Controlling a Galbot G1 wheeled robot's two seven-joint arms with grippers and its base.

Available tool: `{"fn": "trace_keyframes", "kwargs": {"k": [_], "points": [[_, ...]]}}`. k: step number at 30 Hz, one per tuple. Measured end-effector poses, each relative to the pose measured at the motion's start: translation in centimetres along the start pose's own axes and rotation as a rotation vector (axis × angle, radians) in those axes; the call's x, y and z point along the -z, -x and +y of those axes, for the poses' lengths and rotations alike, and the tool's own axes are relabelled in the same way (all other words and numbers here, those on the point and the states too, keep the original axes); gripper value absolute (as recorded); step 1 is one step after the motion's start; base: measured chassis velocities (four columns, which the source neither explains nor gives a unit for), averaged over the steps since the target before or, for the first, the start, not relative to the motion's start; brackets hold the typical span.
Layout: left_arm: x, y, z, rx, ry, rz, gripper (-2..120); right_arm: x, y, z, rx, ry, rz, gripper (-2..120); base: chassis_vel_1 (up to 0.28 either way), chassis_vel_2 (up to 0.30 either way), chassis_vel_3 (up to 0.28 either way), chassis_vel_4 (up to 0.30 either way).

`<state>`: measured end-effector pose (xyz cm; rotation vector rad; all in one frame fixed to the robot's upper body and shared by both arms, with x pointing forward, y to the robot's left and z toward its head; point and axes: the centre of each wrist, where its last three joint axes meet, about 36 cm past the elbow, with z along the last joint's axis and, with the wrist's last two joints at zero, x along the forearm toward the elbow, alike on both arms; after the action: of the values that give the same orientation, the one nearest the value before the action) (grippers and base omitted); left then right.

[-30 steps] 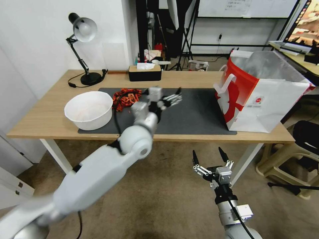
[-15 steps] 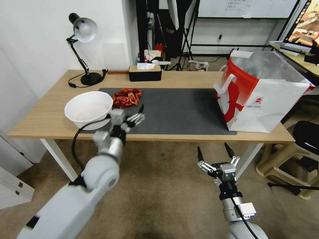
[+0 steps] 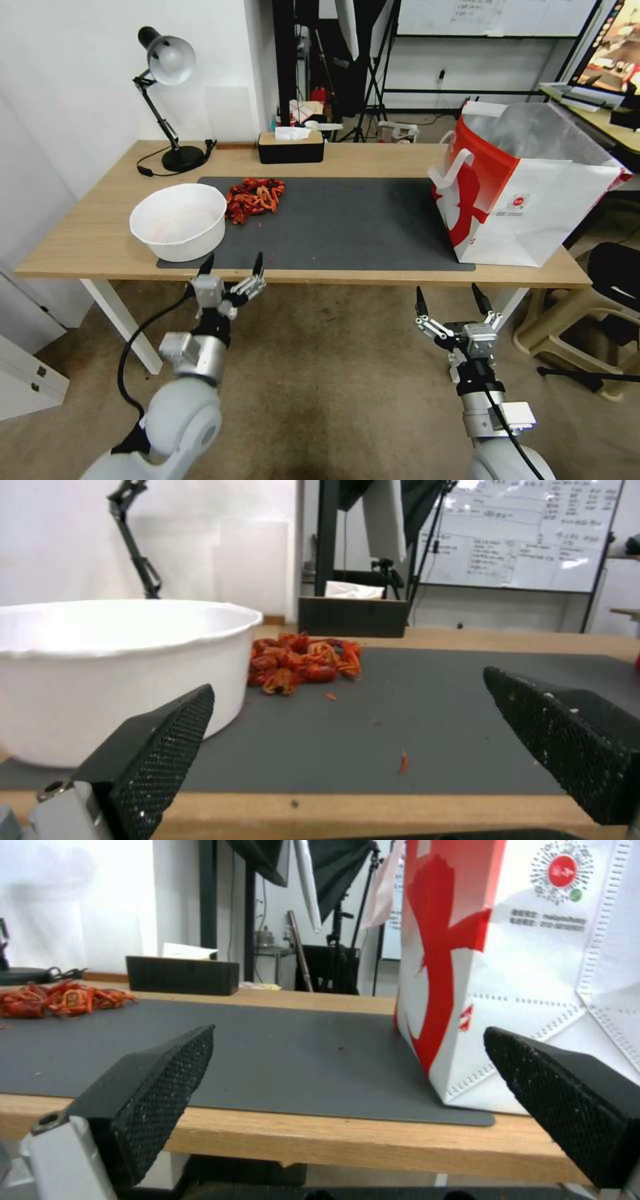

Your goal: Close the takeout container lid, then place the container into the takeout bag.

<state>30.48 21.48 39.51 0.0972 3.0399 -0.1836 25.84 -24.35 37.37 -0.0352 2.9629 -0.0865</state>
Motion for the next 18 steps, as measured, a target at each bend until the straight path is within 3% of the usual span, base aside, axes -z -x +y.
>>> {"fn": "trace_keyframes", "kwargs": {"k": [11,18], "points": [[-3.0,-4.2,0.0,0.034,-0.001,0.033,100,-0.4,-0.4,0.5,-0.021,0.053,0.021,100,0.0,0.0,0.0,0.0],[-3.3,-4.3,0.0,0.039,-0.005,0.032,100,-0.5,-0.5,0.6,-0.017,0.059,0.026,100,0.0,0.0,0.0,0.0]]}}
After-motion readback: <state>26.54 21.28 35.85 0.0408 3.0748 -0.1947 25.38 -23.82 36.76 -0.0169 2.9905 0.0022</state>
